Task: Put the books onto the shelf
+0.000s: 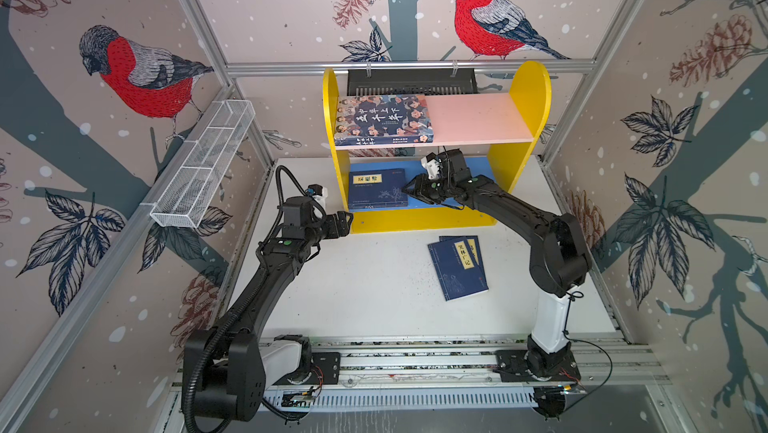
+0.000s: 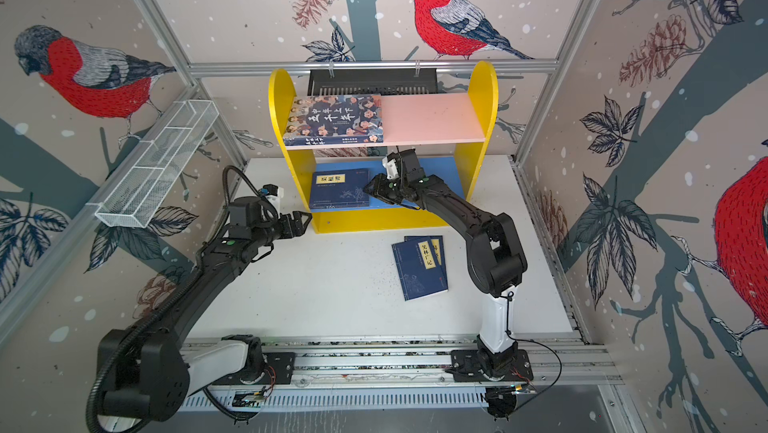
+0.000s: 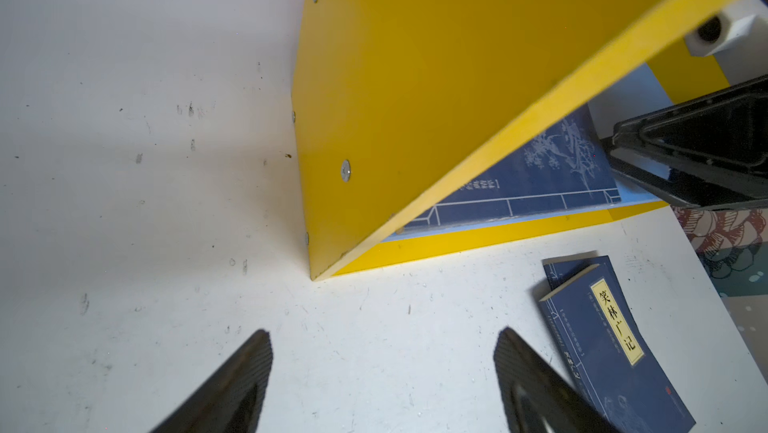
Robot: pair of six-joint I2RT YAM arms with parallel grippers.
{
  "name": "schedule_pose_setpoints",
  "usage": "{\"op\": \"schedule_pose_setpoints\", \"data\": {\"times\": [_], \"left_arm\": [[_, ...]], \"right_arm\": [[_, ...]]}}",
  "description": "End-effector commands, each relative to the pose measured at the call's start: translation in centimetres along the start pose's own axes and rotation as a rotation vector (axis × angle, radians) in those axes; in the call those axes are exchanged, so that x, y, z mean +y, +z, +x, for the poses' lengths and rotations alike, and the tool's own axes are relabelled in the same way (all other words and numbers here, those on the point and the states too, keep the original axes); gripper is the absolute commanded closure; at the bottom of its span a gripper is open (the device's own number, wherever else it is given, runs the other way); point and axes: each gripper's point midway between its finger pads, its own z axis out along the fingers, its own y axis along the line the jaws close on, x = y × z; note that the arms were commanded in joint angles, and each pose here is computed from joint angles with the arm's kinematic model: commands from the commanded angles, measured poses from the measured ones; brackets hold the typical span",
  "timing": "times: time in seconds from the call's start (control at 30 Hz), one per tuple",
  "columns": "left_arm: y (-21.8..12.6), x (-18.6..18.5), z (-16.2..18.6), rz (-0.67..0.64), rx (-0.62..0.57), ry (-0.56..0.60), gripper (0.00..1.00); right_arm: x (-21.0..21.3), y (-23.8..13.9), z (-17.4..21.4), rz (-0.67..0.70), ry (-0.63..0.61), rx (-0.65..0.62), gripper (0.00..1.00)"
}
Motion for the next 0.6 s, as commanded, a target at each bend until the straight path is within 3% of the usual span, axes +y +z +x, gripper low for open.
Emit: {"op": "schedule_pose_setpoints", "data": {"times": [0.0, 0.2, 0.4, 0.57], "left_arm": [[-0.8, -1.2, 0.9, 0.055, 0.065, -0.043, 0.15], [-2.3, -3.2, 1.5, 0.151, 0.115, -0.059, 0.13], [-3.9, -5.1, 2.5, 0.245, 0.126, -0.059, 0.08], [-5.3, -8.2, 3.8, 0.446, 0.167, -0.069, 0.08]], "right_arm": [[0.7, -1.8, -0.6, 0.016, -0.019, -0.063, 0.54], [0.9, -5.2, 1.7, 0.045, -0.022, -0.089, 0.51], [0.9, -8.9, 6.8, 0.118, -0.035, -0.089, 0.50], [-0.5, -12.0, 12.3, 0.216, -0.009, -0.104, 0.47]]}}
